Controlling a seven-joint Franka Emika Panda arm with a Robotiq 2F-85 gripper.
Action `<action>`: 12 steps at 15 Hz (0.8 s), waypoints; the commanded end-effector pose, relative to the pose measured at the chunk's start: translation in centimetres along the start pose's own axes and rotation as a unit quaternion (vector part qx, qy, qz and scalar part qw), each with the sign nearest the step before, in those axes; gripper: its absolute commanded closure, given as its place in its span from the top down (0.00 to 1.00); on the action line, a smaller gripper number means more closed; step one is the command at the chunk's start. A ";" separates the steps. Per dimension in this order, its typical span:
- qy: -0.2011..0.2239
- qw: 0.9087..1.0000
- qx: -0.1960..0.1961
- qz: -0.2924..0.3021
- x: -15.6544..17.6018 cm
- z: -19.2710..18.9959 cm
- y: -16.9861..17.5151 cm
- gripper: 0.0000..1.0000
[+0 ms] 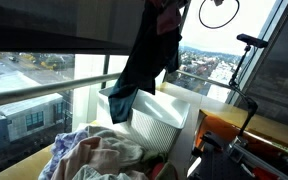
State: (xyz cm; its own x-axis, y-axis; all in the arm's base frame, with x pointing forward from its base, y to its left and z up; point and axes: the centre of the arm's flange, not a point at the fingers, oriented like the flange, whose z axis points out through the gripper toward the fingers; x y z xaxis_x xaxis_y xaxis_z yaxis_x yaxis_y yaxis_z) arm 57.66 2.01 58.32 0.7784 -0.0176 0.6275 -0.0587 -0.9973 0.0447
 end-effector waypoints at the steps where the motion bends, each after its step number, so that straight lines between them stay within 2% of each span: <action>1: 0.008 1.000 -0.001 0.013 0.1 -2.1 2.7 0.05; 9: 0.012 0.999 -0.029 0.034 -1.2 -2.9 8.1 0.05; 11: 0.005 0.999 -0.024 0.030 -2.4 -2.3 6.8 0.05; 12: -0.002 1.000 -0.018 0.021 -3.4 -1.6 4.9 0.05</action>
State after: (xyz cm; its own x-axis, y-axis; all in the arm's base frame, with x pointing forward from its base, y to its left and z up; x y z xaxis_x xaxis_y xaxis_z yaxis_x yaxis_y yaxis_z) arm 55.44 -5.46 59.07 0.7696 -0.0869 0.6326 -0.1568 -0.9861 0.0554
